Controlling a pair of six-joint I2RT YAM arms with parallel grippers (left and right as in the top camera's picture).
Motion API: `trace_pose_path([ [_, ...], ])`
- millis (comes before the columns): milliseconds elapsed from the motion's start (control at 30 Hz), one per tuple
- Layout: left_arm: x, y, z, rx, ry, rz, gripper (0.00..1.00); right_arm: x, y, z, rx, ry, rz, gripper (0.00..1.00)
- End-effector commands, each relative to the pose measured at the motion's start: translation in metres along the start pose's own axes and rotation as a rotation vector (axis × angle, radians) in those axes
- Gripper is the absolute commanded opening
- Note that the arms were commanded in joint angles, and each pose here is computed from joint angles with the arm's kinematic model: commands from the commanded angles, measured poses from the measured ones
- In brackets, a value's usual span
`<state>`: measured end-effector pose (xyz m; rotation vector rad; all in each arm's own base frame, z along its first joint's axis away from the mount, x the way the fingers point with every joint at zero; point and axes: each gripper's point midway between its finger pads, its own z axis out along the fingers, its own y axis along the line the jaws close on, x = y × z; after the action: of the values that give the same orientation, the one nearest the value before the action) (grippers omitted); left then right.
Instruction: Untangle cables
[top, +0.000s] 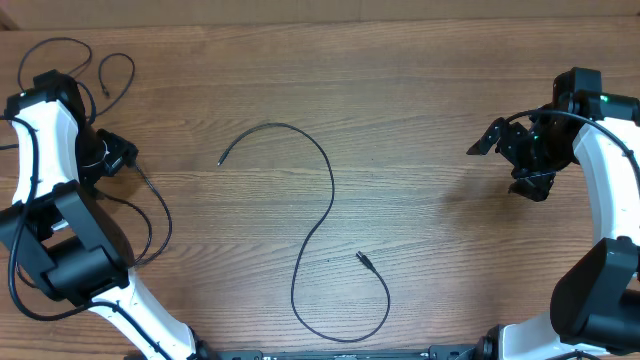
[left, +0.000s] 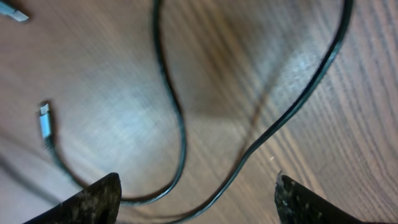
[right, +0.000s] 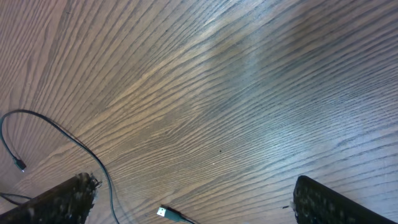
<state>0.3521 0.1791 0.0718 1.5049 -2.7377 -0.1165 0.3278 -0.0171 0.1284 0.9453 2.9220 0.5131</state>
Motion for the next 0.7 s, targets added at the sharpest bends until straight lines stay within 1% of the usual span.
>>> trace_pose_path([
  [0,0.006,-0.031,0.028,0.096,0.061,0.179,0.78,-0.003,0.001,-0.004,0.0,-0.017,0.003,1.0],
  [33,0.004,-0.037,0.033,0.113,0.057,0.205,0.79,-0.003,0.001,-0.004,0.0,-0.017,0.003,1.0],
  [100,0.0,-0.04,0.041,0.108,0.045,0.208,0.77,-0.003,0.001,-0.004,0.0,-0.017,0.003,1.0],
  [200,-0.008,-0.043,0.051,0.097,0.023,0.199,0.78,-0.003,0.001,-0.004,0.0,-0.017,0.003,1.0],
  [267,-0.016,-0.043,0.054,0.09,-0.006,0.186,0.77,-0.003,0.001,-0.004,0.0,-0.017,0.003,1.0],
  [333,-0.029,-0.041,0.054,0.067,-0.063,0.181,0.6,-0.003,0.001,-0.004,0.0,-0.017,0.003,1.0],
  [367,-0.033,-0.04,0.053,0.06,-0.078,0.179,0.41,-0.003,0.001,-0.004,0.0,-0.017,0.003,1.0],
  [400,-0.036,-0.04,0.053,0.058,-0.091,0.177,0.28,-0.003,0.001,-0.004,0.0,-0.017,0.003,1.0],
  [467,-0.045,-0.035,0.053,0.042,-0.122,0.164,0.09,-0.003,0.001,-0.004,0.0,-0.017,0.003,1.0],
  [500,-0.05,-0.034,0.053,0.041,-0.138,0.156,0.04,-0.003,0.001,-0.004,0.0,-0.017,0.003,1.0],
  [600,-0.071,-0.028,0.05,0.054,-0.199,0.123,0.04,-0.003,0.001,-0.004,0.0,-0.017,0.003,1.0],
  [667,-0.09,-0.024,0.039,0.079,-0.25,0.095,0.04,-0.003,0.001,-0.004,0.0,-0.017,0.003,1.0],
])
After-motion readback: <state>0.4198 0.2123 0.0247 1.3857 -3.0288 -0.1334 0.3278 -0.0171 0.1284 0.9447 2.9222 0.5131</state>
